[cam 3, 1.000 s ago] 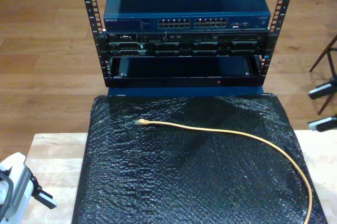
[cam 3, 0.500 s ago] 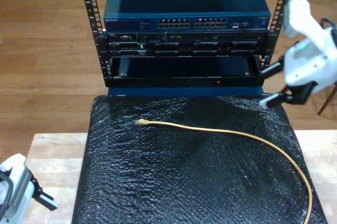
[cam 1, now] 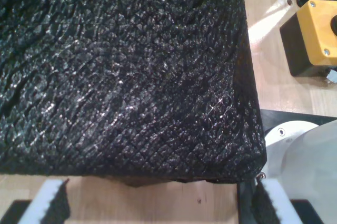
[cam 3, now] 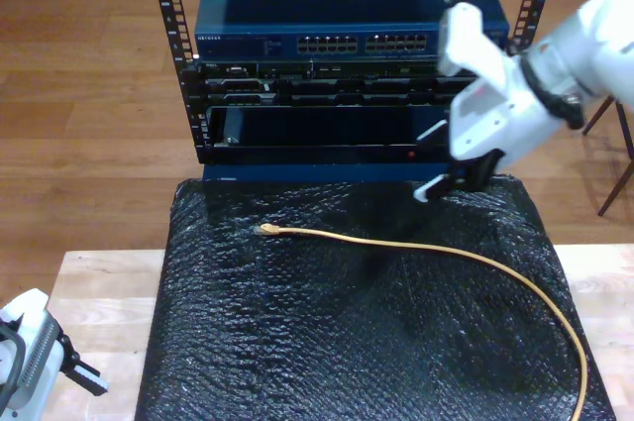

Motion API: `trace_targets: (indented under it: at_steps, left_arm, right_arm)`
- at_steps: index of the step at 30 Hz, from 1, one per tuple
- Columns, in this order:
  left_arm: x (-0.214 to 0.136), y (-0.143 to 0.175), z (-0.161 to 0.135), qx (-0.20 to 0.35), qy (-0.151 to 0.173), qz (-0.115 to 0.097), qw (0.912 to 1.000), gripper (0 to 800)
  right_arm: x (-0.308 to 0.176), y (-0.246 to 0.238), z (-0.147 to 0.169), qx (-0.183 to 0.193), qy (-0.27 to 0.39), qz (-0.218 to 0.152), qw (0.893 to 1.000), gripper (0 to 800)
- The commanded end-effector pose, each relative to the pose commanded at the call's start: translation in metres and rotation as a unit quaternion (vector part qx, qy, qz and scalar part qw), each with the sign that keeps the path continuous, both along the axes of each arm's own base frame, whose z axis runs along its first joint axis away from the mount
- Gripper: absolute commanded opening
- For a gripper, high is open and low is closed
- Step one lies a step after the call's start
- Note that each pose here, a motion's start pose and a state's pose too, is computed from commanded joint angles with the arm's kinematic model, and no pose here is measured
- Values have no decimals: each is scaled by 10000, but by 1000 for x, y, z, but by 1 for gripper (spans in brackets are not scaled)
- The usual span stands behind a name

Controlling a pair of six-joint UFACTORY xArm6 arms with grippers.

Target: Grab the cable and plug it in

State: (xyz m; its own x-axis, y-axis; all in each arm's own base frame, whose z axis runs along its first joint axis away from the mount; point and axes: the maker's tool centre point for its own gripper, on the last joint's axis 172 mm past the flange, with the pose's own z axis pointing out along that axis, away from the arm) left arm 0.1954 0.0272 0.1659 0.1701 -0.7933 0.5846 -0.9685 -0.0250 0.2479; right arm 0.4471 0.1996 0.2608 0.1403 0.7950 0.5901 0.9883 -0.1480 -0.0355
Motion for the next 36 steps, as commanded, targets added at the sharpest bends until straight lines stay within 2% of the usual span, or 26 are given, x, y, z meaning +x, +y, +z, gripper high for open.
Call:
trace_targets:
  at_steps: [5,20,25,30,36]
  left_arm:
    - [0,-1,-2,-23,32,-5,10000,800]
    - [1,1,-3,1,15,14,10000,800]
    - [1,1,-3,1,15,14,10000,800]
    - [1,1,-3,1,15,14,10000,800]
    - [1,1,-3,1,15,14,10000,800]
  right_arm:
    - [-2,34,-18,-205,-17,356,9992,794]
    - [6,84,-60,-1021,193,778,9915,794]
    - [9,93,-79,-1622,125,882,9827,798]
    - [14,99,-99,-2248,54,967,9696,794]
    - [13,124,-114,-2547,54,933,9625,789]
